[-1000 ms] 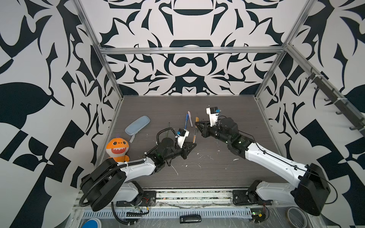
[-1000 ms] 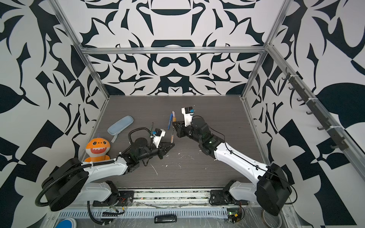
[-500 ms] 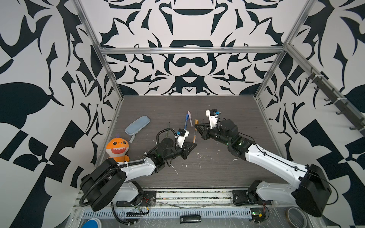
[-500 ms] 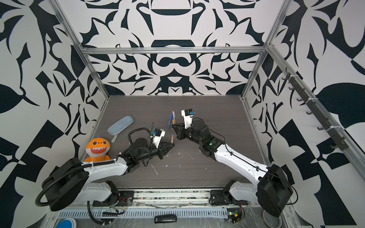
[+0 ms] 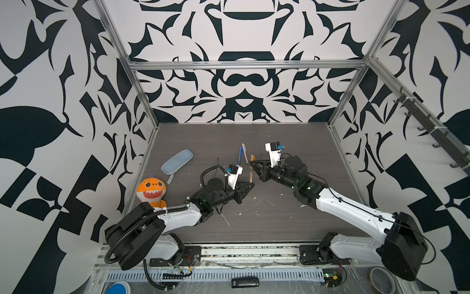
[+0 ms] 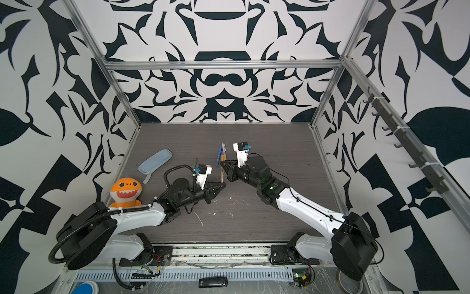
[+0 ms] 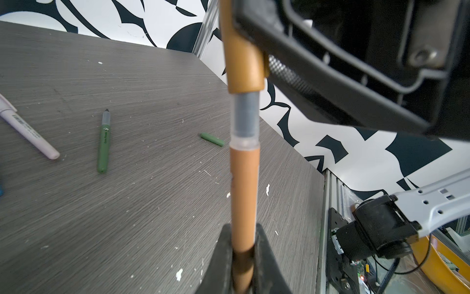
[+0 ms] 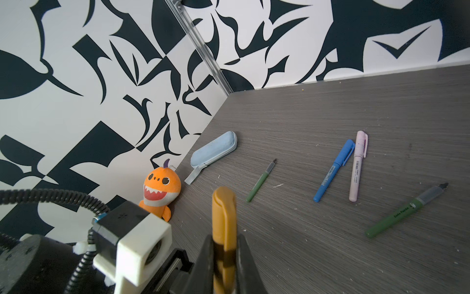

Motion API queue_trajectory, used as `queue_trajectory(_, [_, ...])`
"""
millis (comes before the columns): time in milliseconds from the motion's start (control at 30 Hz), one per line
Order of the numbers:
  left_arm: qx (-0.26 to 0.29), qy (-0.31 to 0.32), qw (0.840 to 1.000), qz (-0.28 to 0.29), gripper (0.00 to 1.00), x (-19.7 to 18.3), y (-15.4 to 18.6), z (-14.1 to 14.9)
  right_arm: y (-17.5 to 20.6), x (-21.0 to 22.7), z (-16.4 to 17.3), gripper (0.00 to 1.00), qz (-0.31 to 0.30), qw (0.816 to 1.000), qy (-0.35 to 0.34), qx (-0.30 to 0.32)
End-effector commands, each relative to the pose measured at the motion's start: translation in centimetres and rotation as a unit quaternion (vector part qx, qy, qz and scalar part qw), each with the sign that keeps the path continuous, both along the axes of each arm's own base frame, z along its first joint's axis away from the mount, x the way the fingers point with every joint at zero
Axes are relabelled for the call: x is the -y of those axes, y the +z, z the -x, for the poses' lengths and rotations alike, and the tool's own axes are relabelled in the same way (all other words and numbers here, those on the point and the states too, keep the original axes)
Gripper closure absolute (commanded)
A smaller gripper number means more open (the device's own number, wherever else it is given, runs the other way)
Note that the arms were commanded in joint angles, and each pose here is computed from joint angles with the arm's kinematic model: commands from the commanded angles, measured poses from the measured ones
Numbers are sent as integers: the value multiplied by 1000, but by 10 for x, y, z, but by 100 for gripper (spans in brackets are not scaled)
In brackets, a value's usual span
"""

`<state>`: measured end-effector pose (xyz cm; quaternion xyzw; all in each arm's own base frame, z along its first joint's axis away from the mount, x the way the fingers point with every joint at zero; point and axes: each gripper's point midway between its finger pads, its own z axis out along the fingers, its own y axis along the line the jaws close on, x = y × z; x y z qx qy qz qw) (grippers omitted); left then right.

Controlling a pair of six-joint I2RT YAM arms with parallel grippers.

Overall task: Insert pens into pen caps
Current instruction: Put on the pen cap to the pen.

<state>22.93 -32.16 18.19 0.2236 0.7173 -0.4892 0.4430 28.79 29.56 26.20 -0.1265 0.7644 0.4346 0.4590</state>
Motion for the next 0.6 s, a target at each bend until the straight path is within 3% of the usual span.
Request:
queue_trajectory(0, [75,13,996,51,95,1,65,-7,1,-7,14,88,1,999,35,3])
queue_trajectory(300, [126,28,991,44,96,0,109,-13,4,-11,23,84,3,998,61,14])
queue_trajectory(567, [162,25,986,17,98,1,119,-14,50,-2,30,65,-6,997,59,49])
